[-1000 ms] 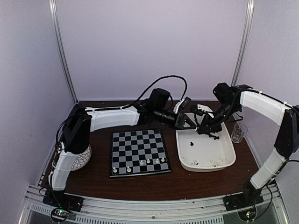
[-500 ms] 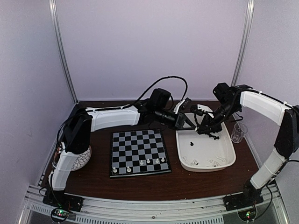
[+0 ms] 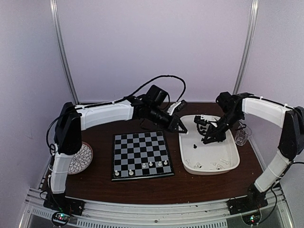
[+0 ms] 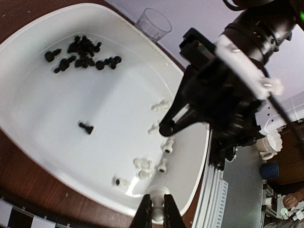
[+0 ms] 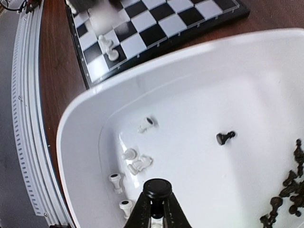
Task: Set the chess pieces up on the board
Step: Pass from the right arm to the left, then place the pawn on d2.
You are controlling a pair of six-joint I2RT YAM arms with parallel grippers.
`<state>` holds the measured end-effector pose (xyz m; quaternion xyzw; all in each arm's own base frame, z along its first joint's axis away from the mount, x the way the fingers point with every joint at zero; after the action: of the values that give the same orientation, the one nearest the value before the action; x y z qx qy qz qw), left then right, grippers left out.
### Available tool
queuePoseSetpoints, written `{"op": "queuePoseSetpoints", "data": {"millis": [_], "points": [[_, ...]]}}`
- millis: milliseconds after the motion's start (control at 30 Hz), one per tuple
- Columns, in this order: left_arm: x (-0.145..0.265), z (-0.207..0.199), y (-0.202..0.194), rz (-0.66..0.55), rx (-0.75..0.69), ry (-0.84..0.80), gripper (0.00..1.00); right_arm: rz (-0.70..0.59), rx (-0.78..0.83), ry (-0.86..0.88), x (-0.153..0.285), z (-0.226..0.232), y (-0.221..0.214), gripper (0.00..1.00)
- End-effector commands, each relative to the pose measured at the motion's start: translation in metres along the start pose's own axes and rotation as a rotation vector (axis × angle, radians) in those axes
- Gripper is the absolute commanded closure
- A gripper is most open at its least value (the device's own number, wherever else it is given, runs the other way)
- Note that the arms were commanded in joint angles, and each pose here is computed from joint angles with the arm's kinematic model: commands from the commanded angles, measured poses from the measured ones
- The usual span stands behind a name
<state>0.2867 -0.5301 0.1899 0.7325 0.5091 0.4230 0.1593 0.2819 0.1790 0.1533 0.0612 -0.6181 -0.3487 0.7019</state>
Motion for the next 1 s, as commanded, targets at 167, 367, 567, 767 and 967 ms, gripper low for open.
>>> {"op": "queuePoseSetpoints", "data": {"millis": [167,367,567,767,967], "points": [[0.109,0.007,-0.086,0.43,-0.164,0.393,0.99,0.246,-0.146,-0.108,-0.036,-0.027,-0.069,0.9],[0.138,0.018,-0.135,0.632,-0.2,0.511,1.0,0.274,-0.187,-0.103,-0.047,-0.034,-0.075,0.86],[0.151,0.031,-0.169,0.706,-0.194,0.585,1.0,0.315,-0.2,-0.178,-0.056,-0.058,-0.081,0.89],[0.162,0.031,-0.178,0.685,-0.187,0.628,1.0,0.354,-0.235,-0.337,-0.059,-0.097,-0.082,0.86],[0.166,0.033,-0.188,0.699,-0.184,0.641,1.0,0.234,-0.239,-0.465,-0.029,-0.106,-0.054,0.67]]}}
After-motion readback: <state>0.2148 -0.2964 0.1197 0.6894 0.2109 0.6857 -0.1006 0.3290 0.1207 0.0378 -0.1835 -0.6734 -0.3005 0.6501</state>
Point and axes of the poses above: each gripper's point midway between its finger pads, its own x axis back along the fingers, its own z axis along the line the jaws close on, y = z × x, the point moved 1 cm from there along x, back along the fingers, and after that the axes turned 4 degrees about -x, right-handed, at the moved point
